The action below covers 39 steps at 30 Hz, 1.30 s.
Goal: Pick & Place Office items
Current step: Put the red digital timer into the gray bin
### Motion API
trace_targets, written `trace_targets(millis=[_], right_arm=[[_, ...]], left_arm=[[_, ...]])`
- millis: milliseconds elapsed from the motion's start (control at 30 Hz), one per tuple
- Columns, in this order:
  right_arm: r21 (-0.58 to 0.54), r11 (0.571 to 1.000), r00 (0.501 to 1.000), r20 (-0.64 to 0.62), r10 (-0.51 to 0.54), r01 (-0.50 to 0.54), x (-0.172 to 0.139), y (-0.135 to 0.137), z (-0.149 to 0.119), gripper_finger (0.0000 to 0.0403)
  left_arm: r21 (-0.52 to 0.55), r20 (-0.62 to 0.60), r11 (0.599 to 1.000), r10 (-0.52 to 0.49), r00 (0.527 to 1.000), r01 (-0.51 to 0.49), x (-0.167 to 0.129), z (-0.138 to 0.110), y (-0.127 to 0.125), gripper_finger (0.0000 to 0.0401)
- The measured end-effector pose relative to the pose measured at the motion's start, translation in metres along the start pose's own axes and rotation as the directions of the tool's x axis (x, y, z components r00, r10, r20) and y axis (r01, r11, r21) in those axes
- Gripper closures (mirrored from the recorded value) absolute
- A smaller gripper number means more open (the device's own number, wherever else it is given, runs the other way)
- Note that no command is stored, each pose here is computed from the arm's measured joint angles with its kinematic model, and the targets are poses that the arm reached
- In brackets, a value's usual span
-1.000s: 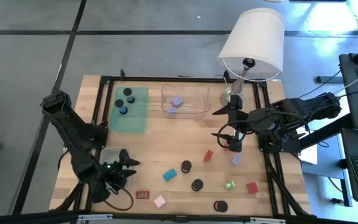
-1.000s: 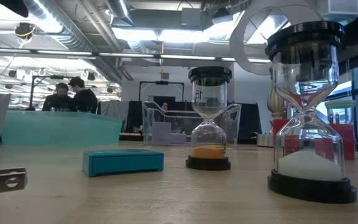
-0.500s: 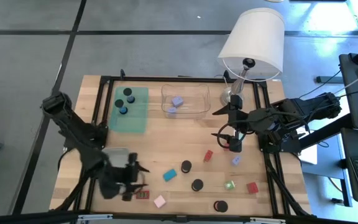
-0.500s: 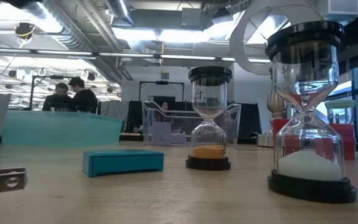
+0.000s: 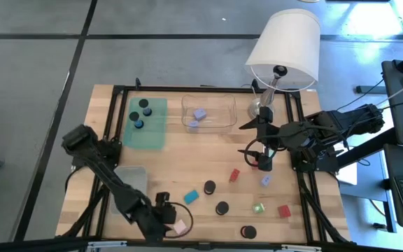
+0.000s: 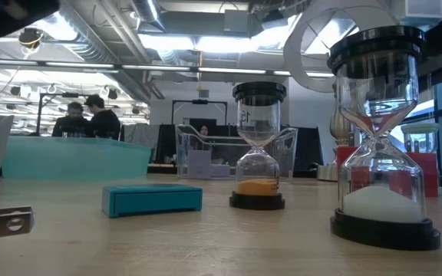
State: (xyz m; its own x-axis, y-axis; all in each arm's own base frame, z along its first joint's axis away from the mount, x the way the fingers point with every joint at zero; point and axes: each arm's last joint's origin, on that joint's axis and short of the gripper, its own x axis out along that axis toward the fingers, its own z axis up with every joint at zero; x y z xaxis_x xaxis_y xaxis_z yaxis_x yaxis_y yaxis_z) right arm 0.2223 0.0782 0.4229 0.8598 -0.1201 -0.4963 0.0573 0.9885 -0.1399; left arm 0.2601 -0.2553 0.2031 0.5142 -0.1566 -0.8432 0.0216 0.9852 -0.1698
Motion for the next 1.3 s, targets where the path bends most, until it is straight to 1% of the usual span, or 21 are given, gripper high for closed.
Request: trace_targets(millis=[67,100,167,267,400,500,600,867,1133,1200,1300], right_arm=[[0.000,1.000,1.000,0.000,0.000,0.000,0.000,0.000,0.000,0.0052],[0.000,1.000,1.000,0.000,0.000,0.000,0.000,0.000,0.000,0.0052],[0.000,1.000,1.000,0.000,0.000,0.000,0.000,0.000,0.000,0.0052],[0.000,1.000,1.000,-0.001,0.001,-0.001,0.000,0.000,0.000,0.0052],[0.000,1.000,1.000,0.000,0.001,-0.001,0.000,0.000,0.000,0.0052],[0.000,1.000,1.000,0.000,0.001,-0.001,0.000,0.000,0.000,0.0052],[0.000,1.000,1.000,0.000,0.002,-0.002,0.000,0.000,0.000,0.0052],[0.000,1.000,1.000,-0.001,0.003,-0.003,0.000,0.000,0.000,0.0052],[0.000,1.000,1.000,-0.001,0.003,-0.003,0.000,0.000,0.000,0.0052],[0.000,1.000,1.000,-0.001,0.003,-0.003,0.000,0.000,0.000,0.0052],[0.000,1.000,1.000,0.000,0.003,-0.003,0.000,0.000,0.000,0.0052]], left_arm=[[-0.015,-0.081,1.000,0.026,0.996,-0.027,0.004,-0.001,-0.002,0.0164],[-0.032,-0.104,0.999,0.022,0.994,-0.025,0.006,-0.002,-0.004,0.0164],[-0.046,-0.136,0.999,0.023,0.990,-0.030,0.012,-0.007,-0.007,0.0164],[-0.038,-0.157,0.998,0.035,0.987,-0.042,0.014,-0.014,-0.009,0.0164],[-0.022,-0.158,0.999,0.035,0.987,-0.039,0.012,-0.019,-0.014,0.0163],[0.004,-0.153,0.998,0.068,0.986,-0.068,0.010,-0.024,-0.015,0.0163],[0.017,-0.123,0.995,0.104,0.987,-0.102,0.009,-0.025,-0.015,0.0163],[0.014,-0.138,0.996,0.090,0.986,-0.089,0.009,-0.027,-0.017,0.0163],[0.012,-0.135,0.995,0.097,0.986,-0.096,0.009,-0.026,-0.016,0.0163],[-0.003,-0.135,0.995,0.097,0.986,-0.098,0.009,-0.026,-0.016,0.0157],[-0.012,-0.135,0.995,0.097,0.986,-0.099,0.009,-0.026,-0.016,0.0138]])
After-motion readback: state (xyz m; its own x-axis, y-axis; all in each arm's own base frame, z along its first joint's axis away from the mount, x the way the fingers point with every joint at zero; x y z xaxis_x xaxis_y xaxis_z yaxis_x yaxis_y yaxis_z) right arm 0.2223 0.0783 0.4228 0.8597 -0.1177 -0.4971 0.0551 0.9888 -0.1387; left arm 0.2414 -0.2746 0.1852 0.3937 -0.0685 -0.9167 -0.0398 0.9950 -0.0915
